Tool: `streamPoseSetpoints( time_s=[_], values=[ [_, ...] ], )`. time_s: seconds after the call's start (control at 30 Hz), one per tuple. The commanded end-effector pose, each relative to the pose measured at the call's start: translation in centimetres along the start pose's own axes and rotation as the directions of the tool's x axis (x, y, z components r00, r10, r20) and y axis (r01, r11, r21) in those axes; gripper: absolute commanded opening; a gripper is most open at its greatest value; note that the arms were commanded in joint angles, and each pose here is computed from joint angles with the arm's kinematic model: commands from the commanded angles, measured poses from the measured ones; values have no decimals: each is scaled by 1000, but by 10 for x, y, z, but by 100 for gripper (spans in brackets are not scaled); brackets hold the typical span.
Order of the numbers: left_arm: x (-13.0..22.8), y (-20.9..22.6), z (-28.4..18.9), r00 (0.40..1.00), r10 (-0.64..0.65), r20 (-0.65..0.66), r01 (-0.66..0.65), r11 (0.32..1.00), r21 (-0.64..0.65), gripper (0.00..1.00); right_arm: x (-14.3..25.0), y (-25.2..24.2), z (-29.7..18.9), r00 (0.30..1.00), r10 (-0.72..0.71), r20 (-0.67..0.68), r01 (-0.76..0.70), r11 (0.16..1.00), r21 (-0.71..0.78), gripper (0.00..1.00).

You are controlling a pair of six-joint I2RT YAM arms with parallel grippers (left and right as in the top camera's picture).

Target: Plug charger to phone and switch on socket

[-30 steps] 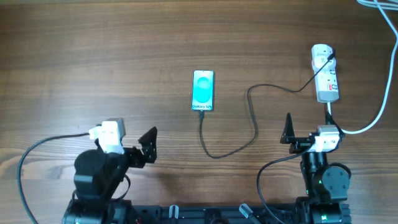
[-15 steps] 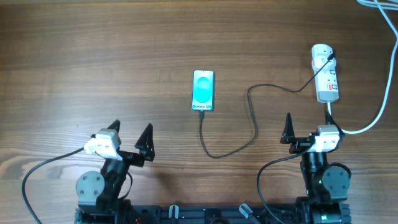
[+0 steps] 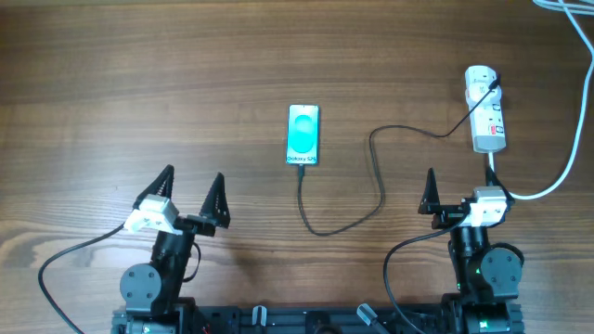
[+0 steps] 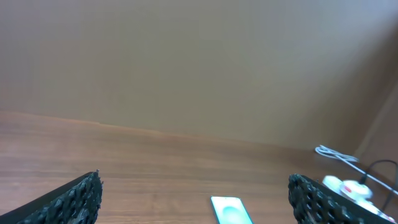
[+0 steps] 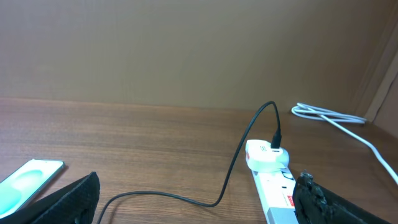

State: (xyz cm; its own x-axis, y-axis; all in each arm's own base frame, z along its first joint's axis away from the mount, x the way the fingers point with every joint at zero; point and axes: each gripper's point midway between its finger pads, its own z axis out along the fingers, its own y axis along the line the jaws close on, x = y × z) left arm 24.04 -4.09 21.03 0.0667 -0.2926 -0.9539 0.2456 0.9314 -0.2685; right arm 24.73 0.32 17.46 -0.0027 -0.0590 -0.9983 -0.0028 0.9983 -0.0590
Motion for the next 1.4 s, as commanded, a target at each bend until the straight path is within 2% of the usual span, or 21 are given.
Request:
streamPoseSetpoints(
  time_s=[0.0, 0.13, 0.27, 0.67, 1.37],
  values=[
    [-5, 18, -2, 999, 21, 35, -18, 995, -99, 100, -2, 0, -1, 1000, -17, 12, 17, 1000, -3, 100],
    [10, 24, -2, 993, 109, -35, -112, 986, -121, 100, -2, 0, -1, 1000, -17, 12, 17, 1000, -3, 100],
    [44, 38, -7, 957, 210, -199, -241, 959, -147, 100, -2, 0, -1, 1000, -17, 12, 17, 1000, -3, 100],
    [38, 58, -12, 936, 280, -212, -326, 916, -232, 100, -2, 0, -1, 1000, -17, 12, 17, 1000, -3, 100],
    [40, 51, -10, 936, 281, -211, -322, 926, -197, 100, -2, 0, -1, 1000, -17, 12, 17, 1000, -3, 100]
  ],
)
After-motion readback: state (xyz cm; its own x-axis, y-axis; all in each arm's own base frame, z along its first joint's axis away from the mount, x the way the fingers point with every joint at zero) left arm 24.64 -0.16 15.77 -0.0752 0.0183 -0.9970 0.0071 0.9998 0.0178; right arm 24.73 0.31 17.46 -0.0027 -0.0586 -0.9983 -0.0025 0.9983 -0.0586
